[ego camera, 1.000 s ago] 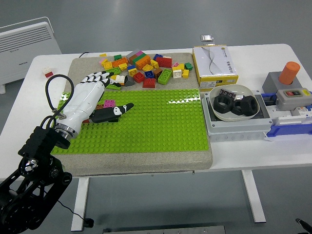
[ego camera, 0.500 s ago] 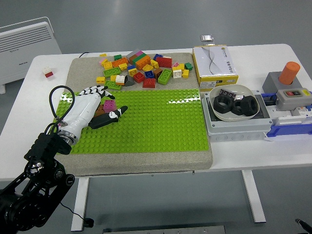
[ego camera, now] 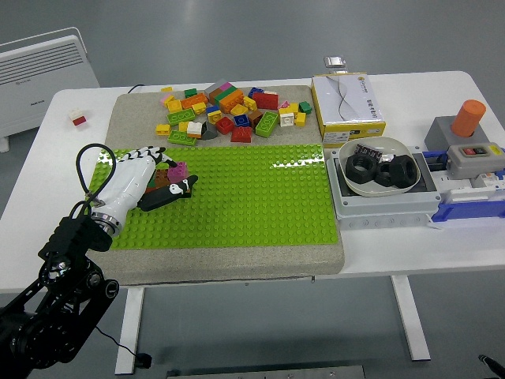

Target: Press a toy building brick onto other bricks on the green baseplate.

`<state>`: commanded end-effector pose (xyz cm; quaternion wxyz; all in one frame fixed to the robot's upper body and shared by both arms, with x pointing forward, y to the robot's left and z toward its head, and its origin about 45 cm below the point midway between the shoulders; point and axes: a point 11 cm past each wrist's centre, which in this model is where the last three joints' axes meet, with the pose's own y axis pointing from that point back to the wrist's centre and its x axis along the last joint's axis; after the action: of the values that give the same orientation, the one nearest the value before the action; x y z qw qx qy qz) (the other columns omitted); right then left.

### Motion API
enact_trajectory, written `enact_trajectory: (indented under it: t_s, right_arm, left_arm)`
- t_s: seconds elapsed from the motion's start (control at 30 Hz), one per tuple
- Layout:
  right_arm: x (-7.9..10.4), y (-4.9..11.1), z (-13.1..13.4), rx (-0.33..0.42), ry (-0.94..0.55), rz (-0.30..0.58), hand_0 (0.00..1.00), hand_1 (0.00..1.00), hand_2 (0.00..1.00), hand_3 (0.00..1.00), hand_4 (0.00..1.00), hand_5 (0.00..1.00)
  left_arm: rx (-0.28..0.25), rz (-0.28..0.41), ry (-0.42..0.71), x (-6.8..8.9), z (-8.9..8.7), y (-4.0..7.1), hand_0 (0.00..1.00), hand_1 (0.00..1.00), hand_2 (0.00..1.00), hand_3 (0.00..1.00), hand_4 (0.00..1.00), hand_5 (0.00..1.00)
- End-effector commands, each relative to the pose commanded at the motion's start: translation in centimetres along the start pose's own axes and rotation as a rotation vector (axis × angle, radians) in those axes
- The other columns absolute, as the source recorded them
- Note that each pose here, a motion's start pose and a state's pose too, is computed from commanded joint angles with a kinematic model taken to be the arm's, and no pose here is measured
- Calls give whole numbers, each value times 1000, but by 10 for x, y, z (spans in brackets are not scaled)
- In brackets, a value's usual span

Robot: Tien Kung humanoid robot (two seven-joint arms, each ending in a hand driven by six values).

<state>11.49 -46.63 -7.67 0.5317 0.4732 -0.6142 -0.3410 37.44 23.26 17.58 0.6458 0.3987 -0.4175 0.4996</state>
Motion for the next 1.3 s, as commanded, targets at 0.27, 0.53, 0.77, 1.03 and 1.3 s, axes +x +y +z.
enact_trajectory:
  t_s: [0.27, 0.53, 0.77, 1.03, 1.3]
  right_arm:
    - [0, 0, -2, 4, 0, 0, 678, 620, 662, 681, 719, 898]
    - [1, 0, -3, 4, 0, 2, 678, 621, 662, 681, 717, 901]
    - [2, 0, -3, 4, 0, 3, 679, 621, 662, 679, 716, 902]
    - [2, 0, -3, 4, 0, 4, 679, 621, 662, 679, 715, 903]
    - [3, 0, -3, 4, 0, 5, 679, 621, 662, 679, 715, 904]
  left_arm:
    - [4, -8, -1, -2, 0, -2, 966, 946, 905, 675, 895, 978]
    - [13, -20, -1, -4, -1, -3, 958, 944, 904, 669, 895, 973]
    - [24, -32, -2, -7, -4, -3, 955, 944, 904, 669, 890, 959]
    - [32, -44, -5, -10, -6, -4, 952, 944, 904, 669, 885, 951]
    - [29, -58, -28, -12, -6, -4, 949, 944, 904, 669, 886, 945]
